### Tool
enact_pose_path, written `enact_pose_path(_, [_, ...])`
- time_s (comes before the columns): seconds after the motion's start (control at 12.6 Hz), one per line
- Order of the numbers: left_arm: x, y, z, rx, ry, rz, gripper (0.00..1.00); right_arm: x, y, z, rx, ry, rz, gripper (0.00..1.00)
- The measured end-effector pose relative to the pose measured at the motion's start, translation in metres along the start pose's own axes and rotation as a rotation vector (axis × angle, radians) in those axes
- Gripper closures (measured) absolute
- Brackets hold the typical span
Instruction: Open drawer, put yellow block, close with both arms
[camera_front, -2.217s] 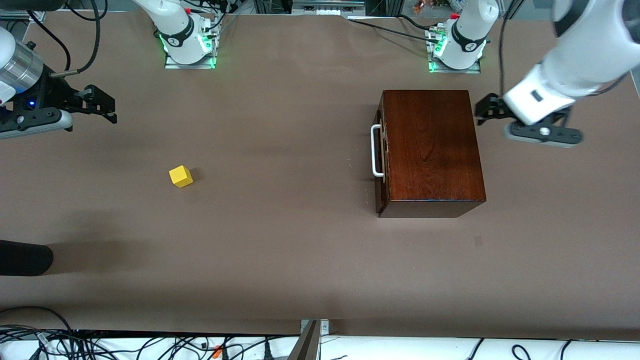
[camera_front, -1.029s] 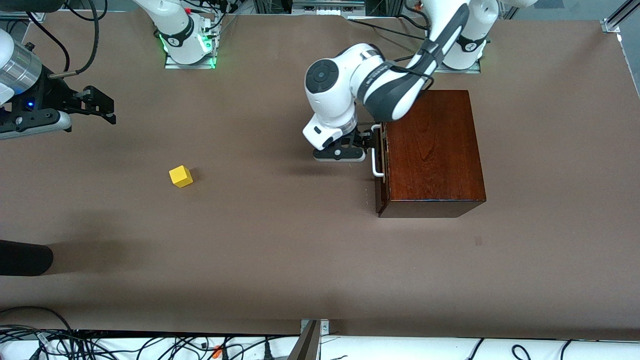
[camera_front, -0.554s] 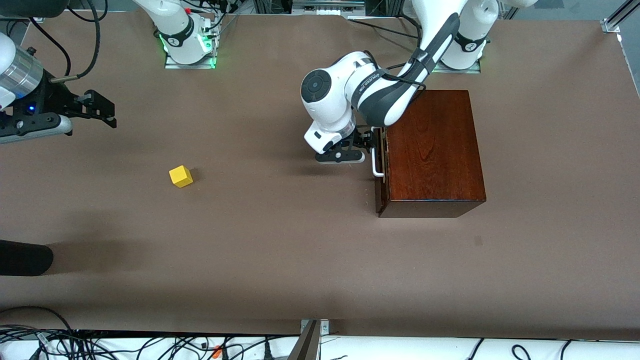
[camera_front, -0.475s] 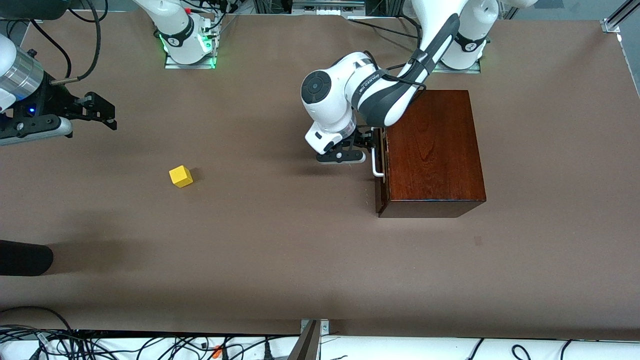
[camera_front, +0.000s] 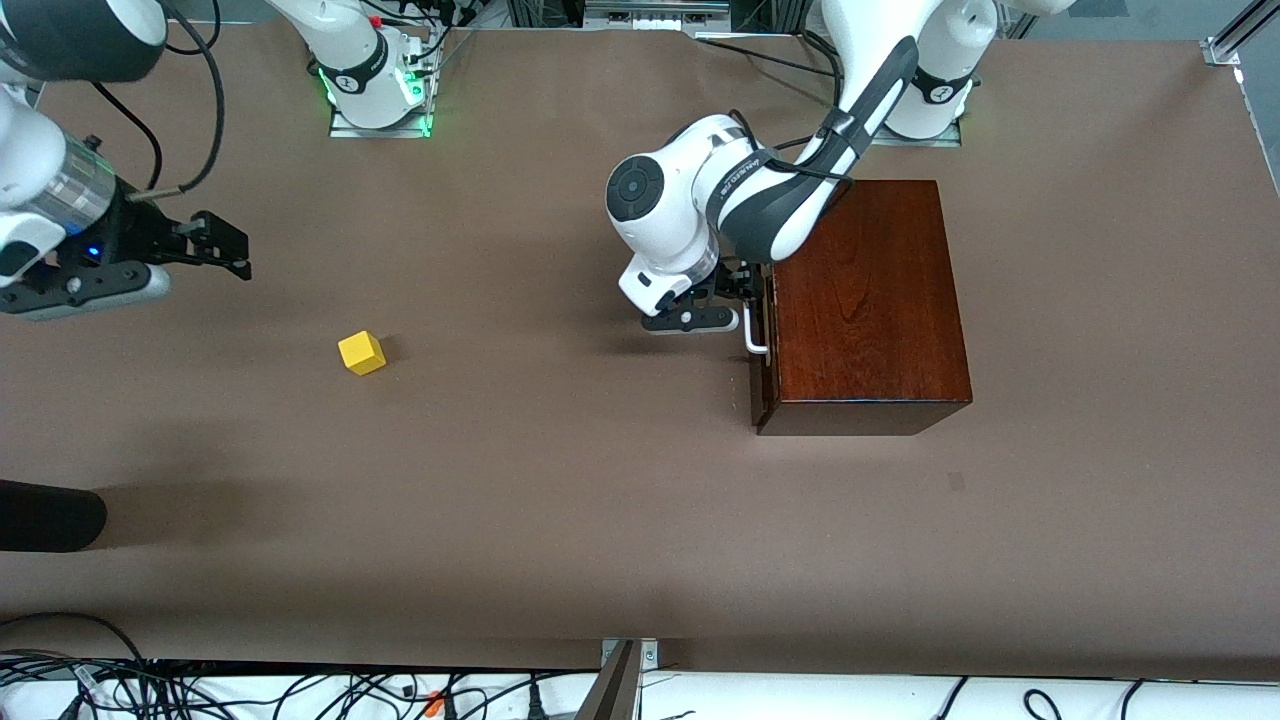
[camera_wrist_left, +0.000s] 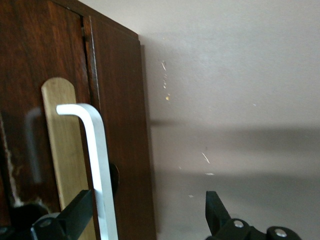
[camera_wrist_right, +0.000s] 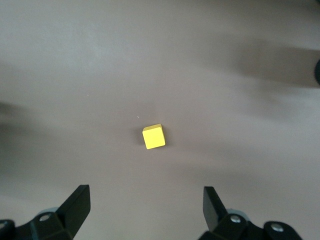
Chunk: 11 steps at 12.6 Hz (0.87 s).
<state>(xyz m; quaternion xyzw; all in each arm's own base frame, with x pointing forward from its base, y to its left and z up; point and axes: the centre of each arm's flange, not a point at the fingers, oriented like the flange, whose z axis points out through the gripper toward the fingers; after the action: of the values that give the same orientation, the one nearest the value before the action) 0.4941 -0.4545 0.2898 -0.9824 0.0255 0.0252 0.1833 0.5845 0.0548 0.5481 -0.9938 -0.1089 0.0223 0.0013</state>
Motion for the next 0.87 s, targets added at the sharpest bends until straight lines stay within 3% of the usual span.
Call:
enact_pose_path(0.24, [0.005, 0.001, 0.015, 0.055, 0.03, 0.014, 0.0, 0.026, 0.002, 0.074, 0.026, -0.121, -0.051, 0.0])
enact_pose_path(0.32, [0.005, 0.001, 0.017, 0.059, 0.028, 0.014, 0.0, 0.032, 0.0, 0.092, 0.036, -0.138, -0.085, 0.0])
enact_pose_path(0.55, [0.0, 0.004, 0.021, 0.067, 0.02, 0.012, 0.0, 0.048, -0.008, 0.15, 0.117, -0.088, -0.132, 0.0])
enact_pose_path(0.87, [-0.009, 0.01, 0.032, 0.084, 0.007, 0.017, 0.0, 0.035, -0.026, 0.249, 0.105, -0.019, -0.167, 0.0])
